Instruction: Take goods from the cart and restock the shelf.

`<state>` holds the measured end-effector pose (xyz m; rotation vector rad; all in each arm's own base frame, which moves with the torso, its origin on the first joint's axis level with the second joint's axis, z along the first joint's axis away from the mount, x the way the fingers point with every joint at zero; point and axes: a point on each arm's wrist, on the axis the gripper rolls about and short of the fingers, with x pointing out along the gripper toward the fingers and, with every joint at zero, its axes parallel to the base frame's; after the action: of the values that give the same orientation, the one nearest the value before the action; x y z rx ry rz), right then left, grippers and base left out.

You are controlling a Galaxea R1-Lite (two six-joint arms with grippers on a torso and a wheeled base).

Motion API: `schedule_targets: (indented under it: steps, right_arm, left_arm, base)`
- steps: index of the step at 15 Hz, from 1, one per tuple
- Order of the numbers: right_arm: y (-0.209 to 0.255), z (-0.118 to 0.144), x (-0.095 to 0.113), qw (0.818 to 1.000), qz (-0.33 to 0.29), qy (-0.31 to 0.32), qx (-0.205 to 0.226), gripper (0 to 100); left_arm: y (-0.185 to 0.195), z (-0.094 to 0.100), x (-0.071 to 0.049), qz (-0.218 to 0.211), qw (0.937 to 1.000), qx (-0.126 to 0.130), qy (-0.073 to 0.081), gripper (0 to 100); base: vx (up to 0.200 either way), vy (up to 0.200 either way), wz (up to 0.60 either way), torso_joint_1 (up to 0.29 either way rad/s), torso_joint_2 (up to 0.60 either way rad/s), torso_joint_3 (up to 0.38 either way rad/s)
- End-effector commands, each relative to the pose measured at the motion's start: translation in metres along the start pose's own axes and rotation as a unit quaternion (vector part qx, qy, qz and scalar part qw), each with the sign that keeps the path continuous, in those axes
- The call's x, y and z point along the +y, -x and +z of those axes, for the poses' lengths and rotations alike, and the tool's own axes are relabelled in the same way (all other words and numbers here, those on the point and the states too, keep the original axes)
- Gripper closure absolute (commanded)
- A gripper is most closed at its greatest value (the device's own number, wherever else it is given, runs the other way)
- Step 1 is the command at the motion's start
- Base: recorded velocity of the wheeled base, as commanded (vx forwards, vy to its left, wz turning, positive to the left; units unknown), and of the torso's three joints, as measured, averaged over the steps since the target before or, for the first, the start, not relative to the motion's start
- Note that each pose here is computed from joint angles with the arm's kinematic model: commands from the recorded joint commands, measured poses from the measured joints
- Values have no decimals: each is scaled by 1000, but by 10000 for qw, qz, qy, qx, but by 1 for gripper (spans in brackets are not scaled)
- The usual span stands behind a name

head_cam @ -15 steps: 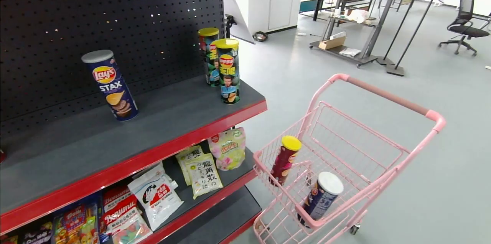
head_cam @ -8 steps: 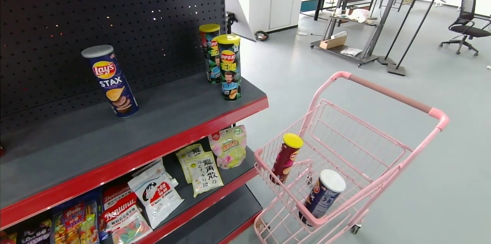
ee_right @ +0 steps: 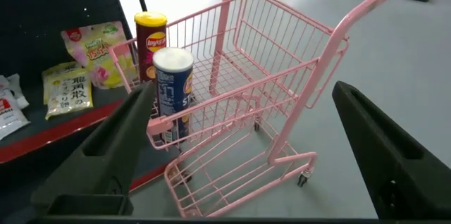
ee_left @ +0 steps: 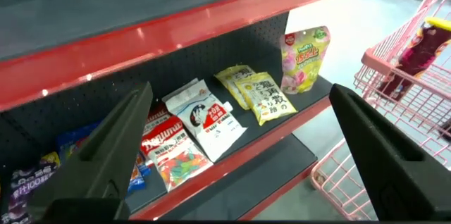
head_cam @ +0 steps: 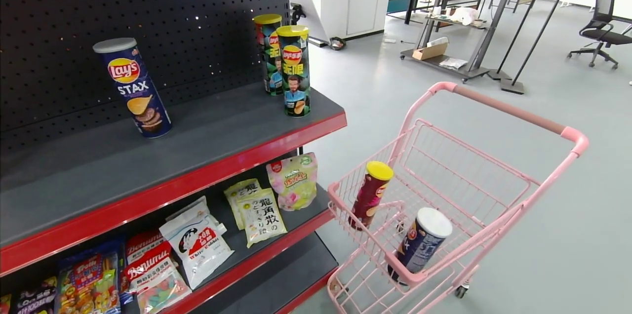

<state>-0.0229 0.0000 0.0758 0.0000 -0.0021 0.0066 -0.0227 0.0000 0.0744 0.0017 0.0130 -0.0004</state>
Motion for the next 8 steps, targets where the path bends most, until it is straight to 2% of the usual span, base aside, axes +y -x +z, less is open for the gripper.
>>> schedule_targets:
  steps: [1,5,8]
  right_arm:
    - [0,0,0,10000,-2,0,11,0]
    - [0,0,0,10000,-2,8,11,0]
    - [0,0,0,10000,5,8,3,0]
  left_arm:
    - [0,0,0,2,10000,-4,1,0]
    - [0,0,0,2,10000,4,1,0]
    - [0,0,0,2,10000,-4,1,0]
  base:
    - [0,0,0,-149,393,242]
    - [0,0,0,-157,417,259]
    - [0,0,0,-186,536,346]
